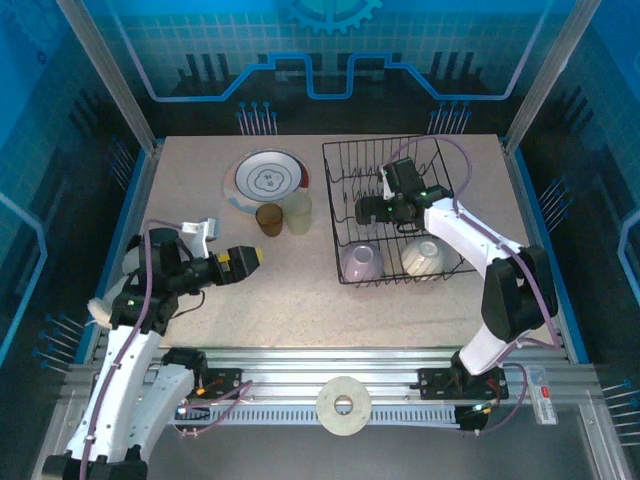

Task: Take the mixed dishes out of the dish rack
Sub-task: Move the cup to the dish rack, then pick up the cup from the dish rack.

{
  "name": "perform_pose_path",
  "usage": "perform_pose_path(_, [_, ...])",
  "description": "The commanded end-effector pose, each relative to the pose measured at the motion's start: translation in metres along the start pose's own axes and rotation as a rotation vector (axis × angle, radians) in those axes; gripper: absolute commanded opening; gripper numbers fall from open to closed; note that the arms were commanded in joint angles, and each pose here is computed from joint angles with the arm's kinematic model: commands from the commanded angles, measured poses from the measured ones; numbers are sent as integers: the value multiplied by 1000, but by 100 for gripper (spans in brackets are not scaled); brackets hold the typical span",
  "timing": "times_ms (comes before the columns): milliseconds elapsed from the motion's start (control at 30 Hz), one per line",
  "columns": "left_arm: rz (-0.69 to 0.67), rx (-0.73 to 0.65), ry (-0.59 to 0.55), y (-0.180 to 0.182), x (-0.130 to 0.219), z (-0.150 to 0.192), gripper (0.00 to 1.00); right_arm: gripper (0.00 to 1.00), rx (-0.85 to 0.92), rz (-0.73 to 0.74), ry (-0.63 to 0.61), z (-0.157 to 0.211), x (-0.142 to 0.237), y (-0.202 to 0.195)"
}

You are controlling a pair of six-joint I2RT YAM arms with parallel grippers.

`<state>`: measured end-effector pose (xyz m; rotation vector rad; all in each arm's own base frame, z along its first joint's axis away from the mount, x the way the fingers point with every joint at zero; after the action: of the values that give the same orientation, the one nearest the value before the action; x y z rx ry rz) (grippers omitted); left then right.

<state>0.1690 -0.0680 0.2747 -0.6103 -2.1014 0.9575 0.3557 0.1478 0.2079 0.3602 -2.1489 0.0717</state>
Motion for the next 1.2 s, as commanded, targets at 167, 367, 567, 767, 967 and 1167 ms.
perform_pose_path(167, [93, -29, 12, -9, 3, 4, 100, 100, 28, -68, 66, -10, -16, 11])
perform_pose_path(367, [81, -21, 20, -7, 0, 4, 99, 100, 48, -18, 120, -12, -34, 13])
perform_pose_path(567, [74, -19, 18, -6, 0, 3, 99, 94, 44, -3, 141, -9, -46, 13])
perform_pose_path(767, [67, -12, 25, -4, -2, 3, 99, 84, 49, 7, 141, -9, -52, 17])
perform_pose_path(967, [64, -10, 26, -4, -2, 3, 99, 78, 56, 20, 144, -10, -57, 21])
perform_pose_path(1167, [60, -9, 25, -3, -2, 3, 99, 73, 60, 24, 160, -8, -63, 23])
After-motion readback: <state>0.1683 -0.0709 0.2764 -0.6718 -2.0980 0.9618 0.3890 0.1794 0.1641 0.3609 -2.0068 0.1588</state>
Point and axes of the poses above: each hand's point on the last joint's axis, 136 mm out from that joint toward the fingers, its own x axis back along the fingers, its own y axis along the line the jaws close on, z = x × y, the point moved 8 cm from there along x, back along the fingers, and after that the axes turned 9 degrees about x, right-handed, at the moved point
